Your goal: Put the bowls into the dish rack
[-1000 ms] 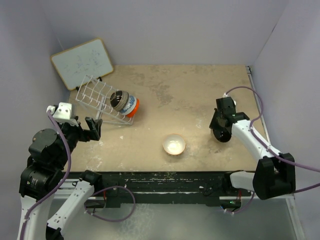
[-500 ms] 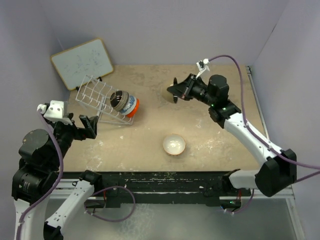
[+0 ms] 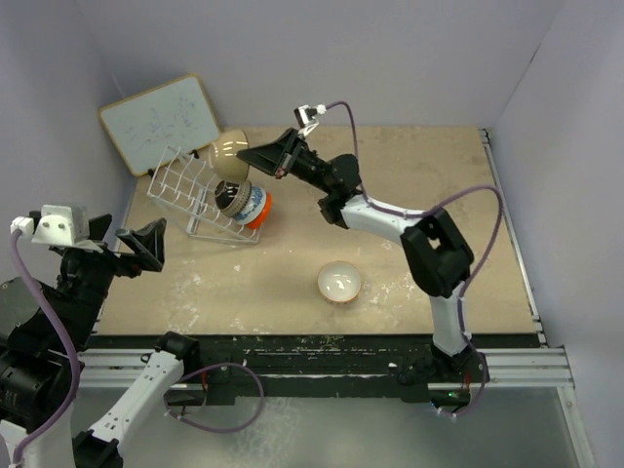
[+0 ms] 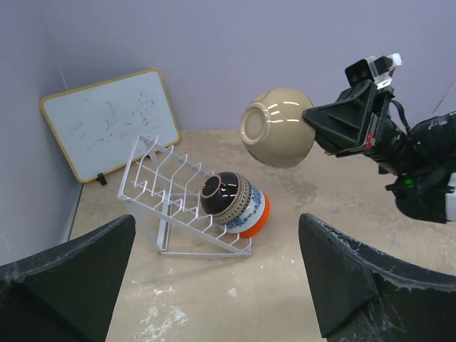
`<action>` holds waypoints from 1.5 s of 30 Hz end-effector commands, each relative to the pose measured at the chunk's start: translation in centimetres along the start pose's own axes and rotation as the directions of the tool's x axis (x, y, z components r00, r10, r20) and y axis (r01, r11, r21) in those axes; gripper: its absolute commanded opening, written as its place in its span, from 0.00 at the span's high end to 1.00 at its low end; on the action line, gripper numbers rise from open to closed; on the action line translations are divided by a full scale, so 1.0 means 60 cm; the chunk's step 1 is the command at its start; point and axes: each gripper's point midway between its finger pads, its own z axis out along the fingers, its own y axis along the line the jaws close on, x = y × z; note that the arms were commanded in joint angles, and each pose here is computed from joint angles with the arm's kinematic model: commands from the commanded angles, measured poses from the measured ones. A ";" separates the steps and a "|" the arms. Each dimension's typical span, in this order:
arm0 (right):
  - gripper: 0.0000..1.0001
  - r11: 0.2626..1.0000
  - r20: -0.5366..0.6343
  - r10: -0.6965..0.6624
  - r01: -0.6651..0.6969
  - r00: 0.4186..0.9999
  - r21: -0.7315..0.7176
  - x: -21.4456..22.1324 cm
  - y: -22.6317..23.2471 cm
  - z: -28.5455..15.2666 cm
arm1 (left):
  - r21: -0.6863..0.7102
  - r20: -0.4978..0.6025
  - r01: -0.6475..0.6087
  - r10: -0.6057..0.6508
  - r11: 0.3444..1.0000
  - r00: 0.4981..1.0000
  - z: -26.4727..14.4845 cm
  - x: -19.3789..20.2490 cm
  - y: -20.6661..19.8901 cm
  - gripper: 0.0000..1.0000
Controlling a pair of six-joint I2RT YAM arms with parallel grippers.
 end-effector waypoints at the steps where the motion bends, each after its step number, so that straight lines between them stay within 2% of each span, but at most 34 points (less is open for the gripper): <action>1: 1.00 0.889 0.137 0.047 0.022 0.989 -0.458 -0.060 0.179 0.016 | -0.022 -0.001 -0.018 0.018 1.000 1.000 -0.002 -0.008 0.007 0.01; 8: 1.00 0.853 0.159 0.274 -0.164 0.948 -0.496 -0.056 0.092 0.039 | -0.032 -0.010 -0.025 0.025 0.999 1.000 -0.003 -0.002 0.011 0.01; 16: 1.00 0.851 0.148 0.362 -0.262 0.920 -0.454 -0.035 0.011 0.041 | -0.033 -0.020 -0.027 0.026 0.999 0.999 -0.001 0.008 0.012 0.01; 24: 1.00 0.802 0.114 0.480 -0.382 0.870 -0.459 -0.006 -0.032 0.043 | -0.031 -0.031 -0.023 0.022 0.999 0.999 0.004 0.017 0.011 0.01; 31: 1.00 0.776 0.092 0.532 -0.440 0.842 -0.453 0.016 -0.052 0.048 | -0.036 -0.038 -0.027 0.026 0.999 0.999 0.007 0.023 0.012 0.01; 45: 1.00 0.786 0.120 0.563 -0.485 0.818 -0.383 0.035 -0.094 0.036 | -0.037 -0.041 -0.031 0.030 0.999 0.999 0.009 0.026 0.013 0.01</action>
